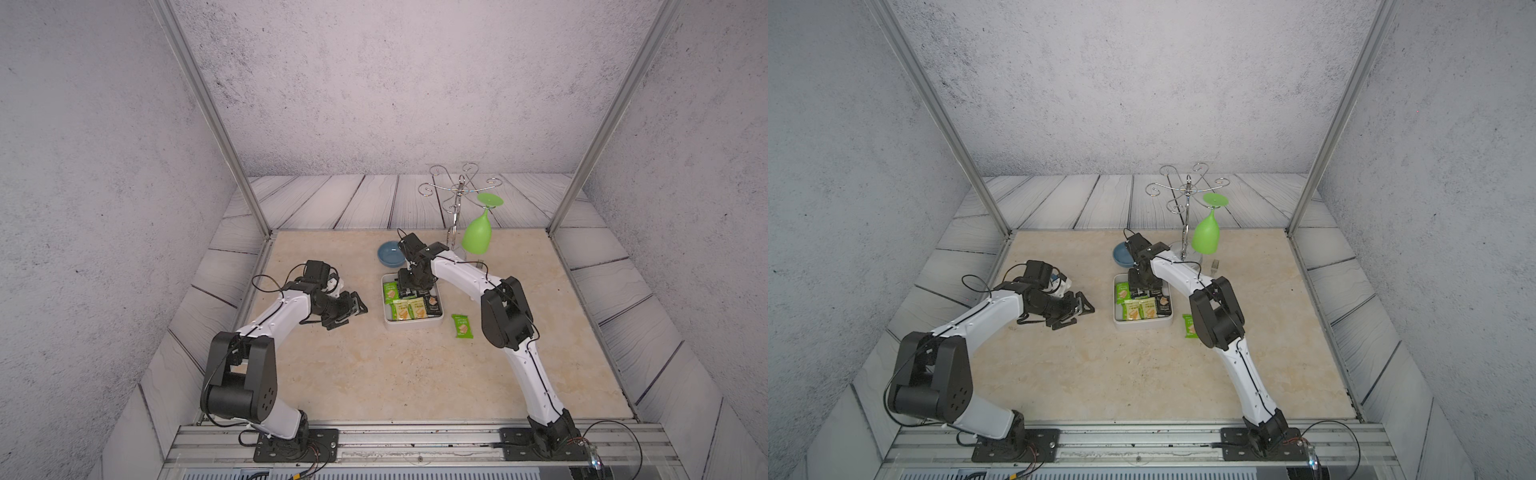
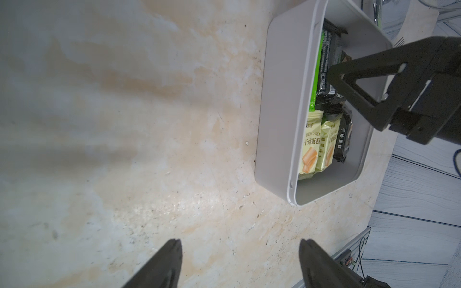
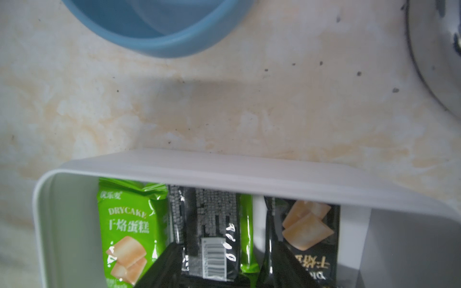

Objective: Take the cookies out of the storage box
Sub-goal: Pick up the cookie from the storage box, then place the cookie at the center of the board, then pick up the cookie from the storage box.

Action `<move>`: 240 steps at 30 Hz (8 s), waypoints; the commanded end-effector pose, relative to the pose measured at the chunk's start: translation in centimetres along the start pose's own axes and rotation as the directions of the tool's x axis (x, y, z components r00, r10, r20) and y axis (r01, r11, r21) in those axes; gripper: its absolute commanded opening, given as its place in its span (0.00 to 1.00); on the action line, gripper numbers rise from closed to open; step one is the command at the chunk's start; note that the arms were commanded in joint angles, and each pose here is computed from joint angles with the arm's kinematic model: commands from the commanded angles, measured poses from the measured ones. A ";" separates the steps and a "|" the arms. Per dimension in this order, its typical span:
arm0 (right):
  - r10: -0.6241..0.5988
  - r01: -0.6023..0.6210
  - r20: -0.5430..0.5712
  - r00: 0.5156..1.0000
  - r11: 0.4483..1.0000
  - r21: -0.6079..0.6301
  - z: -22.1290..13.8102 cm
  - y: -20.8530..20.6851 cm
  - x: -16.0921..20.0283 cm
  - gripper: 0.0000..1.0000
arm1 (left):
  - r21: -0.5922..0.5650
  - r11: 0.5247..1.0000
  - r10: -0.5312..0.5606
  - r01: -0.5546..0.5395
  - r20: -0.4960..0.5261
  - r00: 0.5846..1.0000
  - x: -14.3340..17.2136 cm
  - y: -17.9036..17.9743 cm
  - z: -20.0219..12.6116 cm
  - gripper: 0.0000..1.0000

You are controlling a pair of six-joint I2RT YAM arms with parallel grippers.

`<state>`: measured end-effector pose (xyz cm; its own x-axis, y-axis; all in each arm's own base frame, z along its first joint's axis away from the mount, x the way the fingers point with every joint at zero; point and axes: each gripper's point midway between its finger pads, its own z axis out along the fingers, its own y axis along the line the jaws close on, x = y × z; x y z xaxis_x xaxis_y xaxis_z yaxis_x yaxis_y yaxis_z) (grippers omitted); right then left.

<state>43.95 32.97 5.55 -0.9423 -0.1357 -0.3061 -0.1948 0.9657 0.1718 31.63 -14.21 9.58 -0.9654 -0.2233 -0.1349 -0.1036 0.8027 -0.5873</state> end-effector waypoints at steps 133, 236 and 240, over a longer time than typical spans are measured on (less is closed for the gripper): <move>0.198 -0.184 -0.091 0.976 0.972 0.146 -3.8 -20.1 15.7 0.46 | -0.054 0.997 0.048 -0.049 -0.034 0.998 0.1 -5.7 1.5 0.79; 0.033 -0.027 -0.034 0.999 0.983 0.184 1.9 -5.1 -0.8 0.57 | 0.072 0.992 -0.095 0.099 -0.053 0.994 -0.9 -0.6 1.8 0.79; 0.029 -0.018 -0.052 0.998 0.978 0.208 2.3 -5.6 -0.4 0.58 | 0.074 0.992 -0.097 0.100 -0.051 0.994 -0.9 -0.6 1.8 0.79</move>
<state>46.17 28.76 3.62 -0.9546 -0.1130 -0.2757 -0.1234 0.9921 0.0206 33.21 -15.69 9.16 -0.9621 -0.2667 -0.0560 -0.1666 0.7382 -0.6537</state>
